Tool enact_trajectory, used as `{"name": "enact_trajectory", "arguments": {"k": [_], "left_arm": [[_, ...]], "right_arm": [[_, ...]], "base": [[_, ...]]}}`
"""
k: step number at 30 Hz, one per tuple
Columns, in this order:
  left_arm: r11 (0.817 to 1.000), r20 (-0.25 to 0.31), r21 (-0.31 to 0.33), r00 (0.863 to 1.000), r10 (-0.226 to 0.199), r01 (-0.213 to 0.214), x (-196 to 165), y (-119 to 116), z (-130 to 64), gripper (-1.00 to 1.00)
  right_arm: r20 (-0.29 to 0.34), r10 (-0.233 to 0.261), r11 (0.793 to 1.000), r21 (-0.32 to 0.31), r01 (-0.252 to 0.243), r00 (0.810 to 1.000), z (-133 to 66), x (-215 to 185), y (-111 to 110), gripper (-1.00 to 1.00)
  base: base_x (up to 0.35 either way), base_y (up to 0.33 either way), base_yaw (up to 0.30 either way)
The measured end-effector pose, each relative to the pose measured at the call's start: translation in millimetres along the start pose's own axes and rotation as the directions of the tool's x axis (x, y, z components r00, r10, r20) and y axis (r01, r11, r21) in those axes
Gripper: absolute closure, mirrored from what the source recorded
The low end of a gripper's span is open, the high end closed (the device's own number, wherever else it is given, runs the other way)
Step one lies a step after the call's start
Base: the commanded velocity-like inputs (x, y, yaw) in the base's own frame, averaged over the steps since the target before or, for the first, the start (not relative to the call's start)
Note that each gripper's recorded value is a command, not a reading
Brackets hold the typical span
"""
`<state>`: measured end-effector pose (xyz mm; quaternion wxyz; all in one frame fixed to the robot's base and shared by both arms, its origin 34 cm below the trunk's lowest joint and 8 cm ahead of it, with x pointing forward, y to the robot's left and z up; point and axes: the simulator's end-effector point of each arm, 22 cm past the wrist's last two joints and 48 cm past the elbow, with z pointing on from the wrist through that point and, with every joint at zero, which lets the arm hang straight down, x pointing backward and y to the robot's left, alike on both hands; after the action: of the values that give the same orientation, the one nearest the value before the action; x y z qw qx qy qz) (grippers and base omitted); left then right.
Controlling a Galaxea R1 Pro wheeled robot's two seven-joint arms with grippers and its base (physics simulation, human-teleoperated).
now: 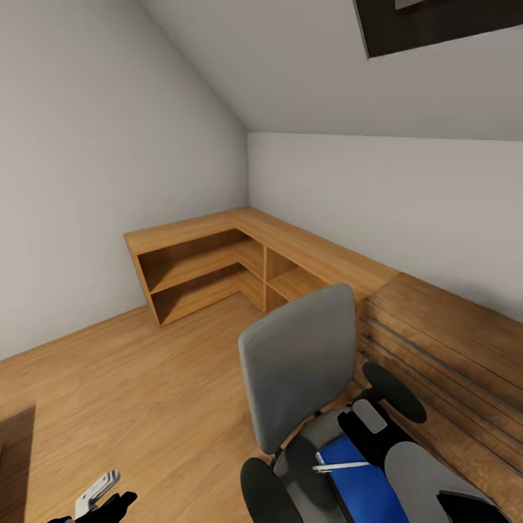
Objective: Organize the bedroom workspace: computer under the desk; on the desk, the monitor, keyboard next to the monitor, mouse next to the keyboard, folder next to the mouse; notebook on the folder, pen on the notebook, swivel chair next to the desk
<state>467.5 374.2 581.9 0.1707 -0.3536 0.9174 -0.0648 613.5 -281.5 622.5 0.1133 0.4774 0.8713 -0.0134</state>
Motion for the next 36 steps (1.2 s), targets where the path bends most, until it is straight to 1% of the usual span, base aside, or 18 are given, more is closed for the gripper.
{"name": "enact_trajectory", "arguments": {"k": [4,17,24,31,36], "left_arm": [[1.000,0.000,0.000,1.000,-0.001,0.001,-0.1,0.1,0.0,-1.00],[1.000,0.001,-0.002,1.000,-0.001,0.001,4.8,5.2,18.6,-1.00],[1.000,0.001,-0.002,1.000,-0.003,0.003,4.6,5.5,18.6,-1.00],[1.000,0.001,-0.002,1.000,-0.002,0.002,7.6,8.0,29.0,-1.00],[1.000,0.000,-0.003,1.000,-0.001,0.001,7.9,8.0,29.1,-1.00]], "right_arm": [[-0.001,0.000,1.000,0.001,0.000,1.000,0.2,0.3,-0.4,-1.00],[0.001,0.003,1.000,0.005,-0.003,1.000,20.4,1.7,-4.7,-1.00],[0.001,0.005,1.000,0.006,-0.005,1.000,20.8,1.0,-5.8,-1.00],[0.000,0.005,1.000,0.007,-0.005,1.000,31.8,3.6,-7.3,-1.00],[-0.001,0.006,1.000,0.009,-0.006,1.000,32.0,4.0,-7.8,-1.00]], "base": [[0.000,0.000,0.000],[0.000,0.000,0.000],[0.000,0.000,0.000],[0.000,0.000,0.000],[0.000,0.000,0.000]]}}
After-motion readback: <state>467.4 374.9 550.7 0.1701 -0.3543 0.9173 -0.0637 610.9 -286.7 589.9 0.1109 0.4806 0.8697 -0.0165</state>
